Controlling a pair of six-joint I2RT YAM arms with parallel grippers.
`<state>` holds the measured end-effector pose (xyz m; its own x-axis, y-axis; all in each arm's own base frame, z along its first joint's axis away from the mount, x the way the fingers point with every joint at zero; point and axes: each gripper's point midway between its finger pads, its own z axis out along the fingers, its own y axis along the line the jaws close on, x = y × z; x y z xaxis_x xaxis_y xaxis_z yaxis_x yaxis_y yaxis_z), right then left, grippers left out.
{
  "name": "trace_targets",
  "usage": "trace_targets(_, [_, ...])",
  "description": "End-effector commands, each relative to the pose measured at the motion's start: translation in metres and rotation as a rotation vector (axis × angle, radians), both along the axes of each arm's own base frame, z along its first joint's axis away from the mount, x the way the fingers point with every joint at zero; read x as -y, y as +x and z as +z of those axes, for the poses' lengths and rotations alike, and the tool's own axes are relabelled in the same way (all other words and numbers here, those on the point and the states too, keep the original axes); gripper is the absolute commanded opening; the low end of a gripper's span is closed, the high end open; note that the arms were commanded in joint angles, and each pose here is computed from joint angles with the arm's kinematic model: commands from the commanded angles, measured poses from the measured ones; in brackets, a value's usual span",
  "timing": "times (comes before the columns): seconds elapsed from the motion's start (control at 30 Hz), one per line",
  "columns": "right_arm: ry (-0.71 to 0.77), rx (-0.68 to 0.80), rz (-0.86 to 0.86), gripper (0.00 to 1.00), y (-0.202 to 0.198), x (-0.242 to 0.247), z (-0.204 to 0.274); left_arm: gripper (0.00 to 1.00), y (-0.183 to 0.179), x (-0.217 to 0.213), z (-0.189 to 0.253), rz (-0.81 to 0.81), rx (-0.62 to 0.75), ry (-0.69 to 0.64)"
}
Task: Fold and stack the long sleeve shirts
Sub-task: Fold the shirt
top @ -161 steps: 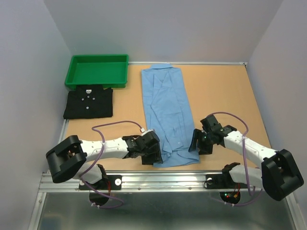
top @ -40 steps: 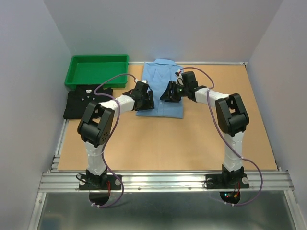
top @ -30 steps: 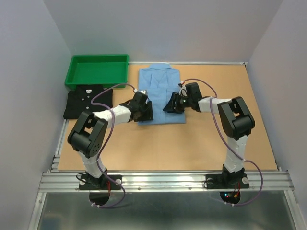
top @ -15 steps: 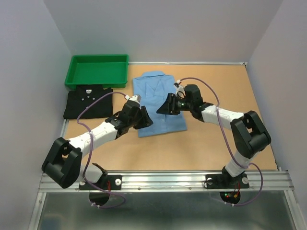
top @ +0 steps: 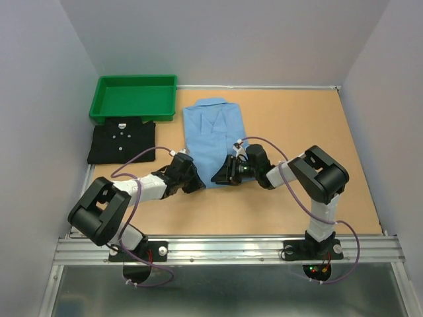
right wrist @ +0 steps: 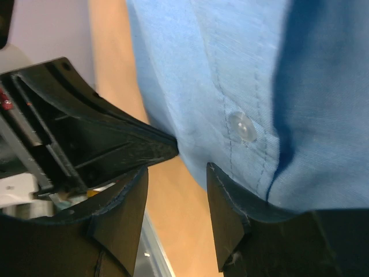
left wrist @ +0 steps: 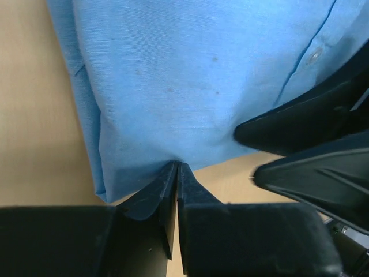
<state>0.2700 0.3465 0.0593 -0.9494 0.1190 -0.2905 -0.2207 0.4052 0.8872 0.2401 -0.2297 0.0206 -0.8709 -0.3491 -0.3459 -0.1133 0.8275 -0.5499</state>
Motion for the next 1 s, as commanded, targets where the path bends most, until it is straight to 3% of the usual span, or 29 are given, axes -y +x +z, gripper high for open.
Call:
trace_targets(0.0, [0.013,0.026,-0.024,0.51,-0.005,0.001,-0.015,0.14,-0.021,-0.018,-0.028,0.044,-0.093,0.057])
trace_targets(0.17, [-0.043,-0.037,-0.053,0.51,-0.014,0.021,-0.044,0.13,-0.03,-0.031,-0.041,0.072,-0.147,0.086])
trace_targets(0.47, [0.046,0.034,-0.15,0.52,0.022,0.062,0.006,0.13,-0.032,-0.043,-0.042,0.09,-0.148,0.091])
trace_targets(0.8, [-0.068,-0.094,-0.258,0.52,0.017,0.113,-0.062,0.13,-0.036,-0.049,-0.046,0.088,-0.148,0.105])
trace_targets(0.97, [-0.056,-0.033,-0.274,0.52,0.016,0.118,-0.043,0.13,-0.03,-0.048,-0.033,0.084,-0.104,0.092])
